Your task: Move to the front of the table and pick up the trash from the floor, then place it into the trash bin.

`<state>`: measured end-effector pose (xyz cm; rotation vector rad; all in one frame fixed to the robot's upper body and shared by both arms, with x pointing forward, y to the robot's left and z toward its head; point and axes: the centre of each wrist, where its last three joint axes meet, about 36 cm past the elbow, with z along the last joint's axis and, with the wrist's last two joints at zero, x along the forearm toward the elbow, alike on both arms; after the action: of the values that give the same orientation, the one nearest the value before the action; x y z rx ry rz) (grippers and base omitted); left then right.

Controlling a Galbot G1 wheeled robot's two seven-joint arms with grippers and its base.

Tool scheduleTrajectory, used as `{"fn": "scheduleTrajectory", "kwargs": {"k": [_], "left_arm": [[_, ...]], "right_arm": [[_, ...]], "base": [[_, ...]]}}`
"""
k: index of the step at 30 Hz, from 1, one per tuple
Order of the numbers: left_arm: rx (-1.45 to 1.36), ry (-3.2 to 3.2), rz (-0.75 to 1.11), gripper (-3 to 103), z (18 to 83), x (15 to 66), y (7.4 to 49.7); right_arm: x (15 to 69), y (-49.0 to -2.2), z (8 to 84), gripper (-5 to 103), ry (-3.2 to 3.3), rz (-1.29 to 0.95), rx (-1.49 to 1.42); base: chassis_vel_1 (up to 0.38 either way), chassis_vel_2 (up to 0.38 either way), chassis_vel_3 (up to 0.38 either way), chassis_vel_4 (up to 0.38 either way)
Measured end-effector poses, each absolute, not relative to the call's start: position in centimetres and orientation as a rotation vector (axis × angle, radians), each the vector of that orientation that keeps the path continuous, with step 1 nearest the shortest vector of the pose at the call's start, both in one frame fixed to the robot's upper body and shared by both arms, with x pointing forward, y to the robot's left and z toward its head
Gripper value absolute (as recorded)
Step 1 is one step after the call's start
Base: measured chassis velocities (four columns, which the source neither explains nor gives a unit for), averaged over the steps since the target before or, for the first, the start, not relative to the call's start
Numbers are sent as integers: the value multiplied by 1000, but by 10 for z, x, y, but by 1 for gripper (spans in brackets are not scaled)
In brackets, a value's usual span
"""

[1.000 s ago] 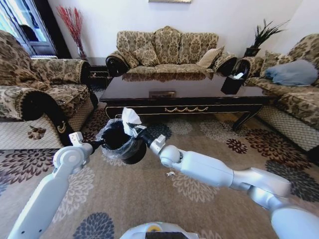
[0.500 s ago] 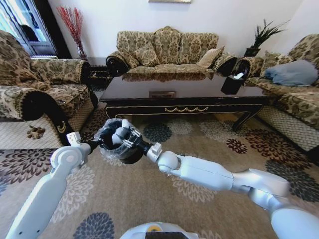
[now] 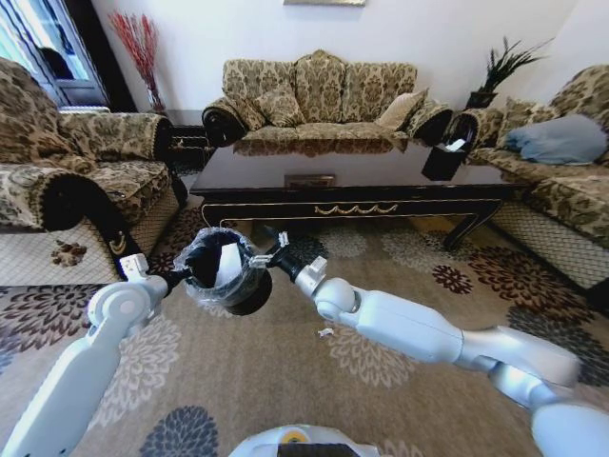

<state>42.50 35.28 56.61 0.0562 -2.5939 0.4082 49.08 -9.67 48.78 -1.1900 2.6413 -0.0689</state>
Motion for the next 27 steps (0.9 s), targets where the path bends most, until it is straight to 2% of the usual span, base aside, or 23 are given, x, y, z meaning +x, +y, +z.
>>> {"fn": "scheduleTrajectory", "kwargs": {"k": [4,7,11,27], "left_arm": [[54,-2596,404,2,567,421,351],[61,-2600,396,2,569,418,353],[65,-2606,389,2,571,416,354],[60,-2604,392,2,570,417,353]], "right_arm": [[489,-98,484,100,2646,-132,-1169],[494,-105,476,100,2592,-300,-1150],[500,-114,470,100,2553,-412,-1152],[499,-126,484,100,2551,-416,-1107]], "base": [[0,0,0,0],[0,0,0,0],[0,0,0,0],[0,0,0,0]]}}
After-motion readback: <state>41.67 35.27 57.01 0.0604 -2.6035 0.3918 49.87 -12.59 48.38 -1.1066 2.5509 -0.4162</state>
